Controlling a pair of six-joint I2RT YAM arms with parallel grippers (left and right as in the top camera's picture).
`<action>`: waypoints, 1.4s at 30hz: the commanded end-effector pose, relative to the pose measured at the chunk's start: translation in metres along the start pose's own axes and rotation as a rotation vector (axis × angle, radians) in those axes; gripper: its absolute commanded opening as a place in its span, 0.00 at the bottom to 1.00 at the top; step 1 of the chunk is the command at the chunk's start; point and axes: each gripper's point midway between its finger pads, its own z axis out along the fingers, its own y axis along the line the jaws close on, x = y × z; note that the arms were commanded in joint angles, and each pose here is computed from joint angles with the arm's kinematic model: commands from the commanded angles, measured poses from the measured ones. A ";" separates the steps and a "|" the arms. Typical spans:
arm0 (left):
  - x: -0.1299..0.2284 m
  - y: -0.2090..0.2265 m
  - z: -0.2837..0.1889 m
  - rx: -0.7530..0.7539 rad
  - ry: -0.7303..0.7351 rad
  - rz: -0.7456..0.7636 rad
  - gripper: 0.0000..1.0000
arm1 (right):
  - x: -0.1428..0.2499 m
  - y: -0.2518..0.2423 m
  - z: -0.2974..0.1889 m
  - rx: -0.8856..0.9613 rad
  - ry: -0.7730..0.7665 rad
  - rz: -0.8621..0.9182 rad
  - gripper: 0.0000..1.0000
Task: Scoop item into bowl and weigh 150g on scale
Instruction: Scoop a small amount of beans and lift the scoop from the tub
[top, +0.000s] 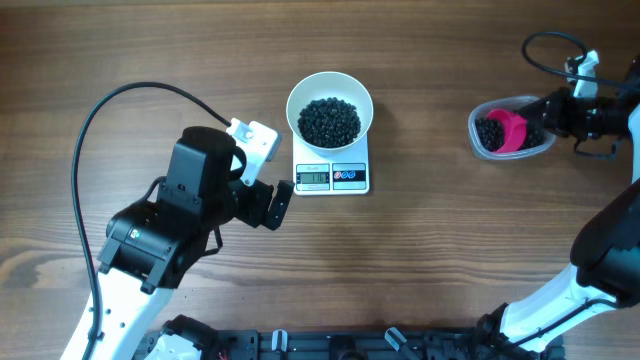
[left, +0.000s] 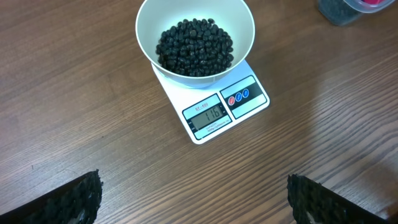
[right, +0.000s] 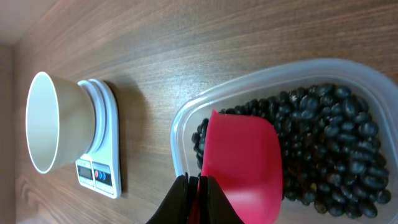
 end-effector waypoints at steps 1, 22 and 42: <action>-0.006 -0.001 -0.004 0.008 -0.021 0.007 1.00 | 0.008 0.001 0.007 -0.066 0.019 0.017 0.04; -0.006 -0.001 -0.004 0.008 -0.021 0.007 1.00 | 0.001 -0.020 -0.035 -0.172 -0.124 0.070 0.04; -0.006 -0.001 -0.004 0.008 -0.021 0.007 1.00 | -0.046 0.116 -0.015 -0.519 -0.164 -0.034 0.04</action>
